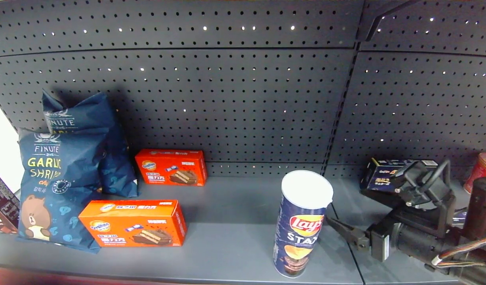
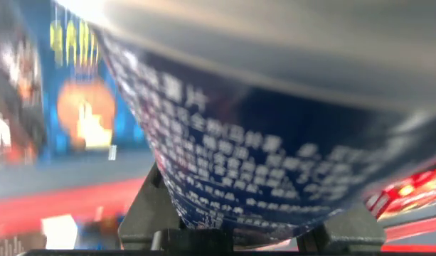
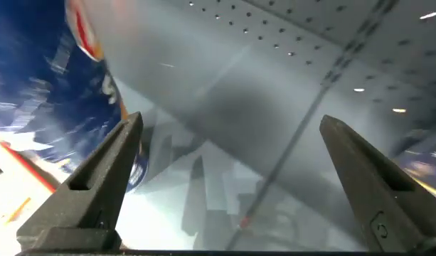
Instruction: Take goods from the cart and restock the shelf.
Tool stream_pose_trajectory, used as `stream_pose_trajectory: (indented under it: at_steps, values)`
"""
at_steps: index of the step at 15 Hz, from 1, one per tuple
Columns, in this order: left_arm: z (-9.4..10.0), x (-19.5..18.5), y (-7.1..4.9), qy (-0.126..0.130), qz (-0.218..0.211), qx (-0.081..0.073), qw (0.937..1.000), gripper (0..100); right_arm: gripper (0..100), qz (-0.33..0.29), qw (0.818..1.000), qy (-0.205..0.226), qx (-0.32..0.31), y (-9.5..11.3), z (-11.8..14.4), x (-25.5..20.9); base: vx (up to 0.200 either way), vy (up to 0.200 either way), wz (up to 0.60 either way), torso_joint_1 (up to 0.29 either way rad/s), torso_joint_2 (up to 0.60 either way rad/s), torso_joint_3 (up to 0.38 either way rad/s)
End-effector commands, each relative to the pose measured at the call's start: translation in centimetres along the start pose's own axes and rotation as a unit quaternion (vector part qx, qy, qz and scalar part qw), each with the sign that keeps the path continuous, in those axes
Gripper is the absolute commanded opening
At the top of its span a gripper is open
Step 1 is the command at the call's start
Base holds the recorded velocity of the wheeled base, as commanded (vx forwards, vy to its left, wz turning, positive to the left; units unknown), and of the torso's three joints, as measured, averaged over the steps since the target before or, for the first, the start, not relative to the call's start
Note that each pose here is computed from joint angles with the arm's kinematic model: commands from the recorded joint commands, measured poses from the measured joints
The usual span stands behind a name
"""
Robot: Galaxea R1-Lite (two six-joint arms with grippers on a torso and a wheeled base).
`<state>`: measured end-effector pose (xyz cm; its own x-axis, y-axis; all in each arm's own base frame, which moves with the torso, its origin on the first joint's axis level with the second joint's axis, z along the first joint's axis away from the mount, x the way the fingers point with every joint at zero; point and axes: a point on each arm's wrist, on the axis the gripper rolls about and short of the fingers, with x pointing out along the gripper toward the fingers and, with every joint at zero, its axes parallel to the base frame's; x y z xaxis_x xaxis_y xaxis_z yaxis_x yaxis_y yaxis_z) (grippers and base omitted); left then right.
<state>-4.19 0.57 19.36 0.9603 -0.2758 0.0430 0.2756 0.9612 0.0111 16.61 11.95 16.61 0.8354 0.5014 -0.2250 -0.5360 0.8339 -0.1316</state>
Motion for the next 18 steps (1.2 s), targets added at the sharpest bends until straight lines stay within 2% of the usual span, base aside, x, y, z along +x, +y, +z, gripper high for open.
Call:
stream_pose_trajectory:
  at_steps: [1, 3, 6, 7, 8, 10, 12, 14, 17, 18]
  values:
    - [6.2, 4.5, 0.2, 0.033, -0.076, 0.013, 0.9964, 0, 100, -0.017, 0.996, -0.087, -0.001, 0.3, 5.8, -6.0, 0.0, 0.0, 0.0, 0.0, 0.0, 0.0]
    - [7.7, 7.5, 0.2, 0.045, -0.12, 0.012, 0.9916, 0, 100, -0.035, 0.994, -0.102, 0.003, 0.7, 7.0, -9.3, 0.0, 0.0, 0.0, 0.0, 0.0, 0.0]
    - [8.0, 11.4, 0.3, 0.057, -0.155, 0.008, 0.9862, 0, 100, -0.056, 0.993, -0.104, 0.008, 0.0, 5.9, -12.5, 0.0, 0.0, 0.0, 0.0, 0.0, 0.0]
    - [7.9, 13.8, 0.4, 0.066, -0.172, 0.004, 0.9828, 0, 100, -0.061, 0.993, -0.101, 0.007, -0.5, 5.4, -13.5, 0.0, 0.0, 0.0, 0.0, 0.0, 0.0]
    - [7.6, 16.5, 0.2, 0.075, -0.204, -0.002, 0.9762, 0, 100, -0.067, 0.993, -0.097, 0.008, -0.8, 4.9, -14.4, 0.0, 0.0, 0.0, 0.0, 0.0, 0.0]
    - [6.7, 19.9, -0.1, 0.085, -0.218, -0.003, 0.9723, 0, 100, -0.073, 0.993, -0.091, 0.007, -1.2, 4.1, -15.3, 0.0, 0.0, 0.0, 0.0, 0.0, 0.0]
    - [6.5, 22.3, -0.8, 0.08, -0.238, -0.001, 0.9679, 0, 100, -0.075, 0.993, -0.092, 0.009, -1.4, 3.5, -15.9, 0.0, 0.0, 0.0, 0.0, 0.0, 0.0]
    - [5.9, 25.0, -1.8, 0.094, -0.261, -0.001, 0.9607, 0, 100, -0.082, 0.993, -0.089, 0.01, -1.6, 2.9, -16.5, 0.0, 0.0, 0.0, 0.0, 0.0, 0.0]
    - [4.9, 28.0, -4.3, 0.121, -0.305, -0.003, 0.9447, 0, 100, -0.09, 0.993, -0.079, 0.008, -1.7, 1.7, -16.7, 0.0, 0.0, 0.0, 0.0, 0.0, 0.0]
    - [4.7, 28.6, -4.8, 0.125, -0.312, -0.003, 0.9418, 0, 100, -0.09, 0.993, -0.076, 0.007, -1.6, 1.3, -16.8, 0.0, 0.0, 0.0, 0.0, 0.0, 0.0]
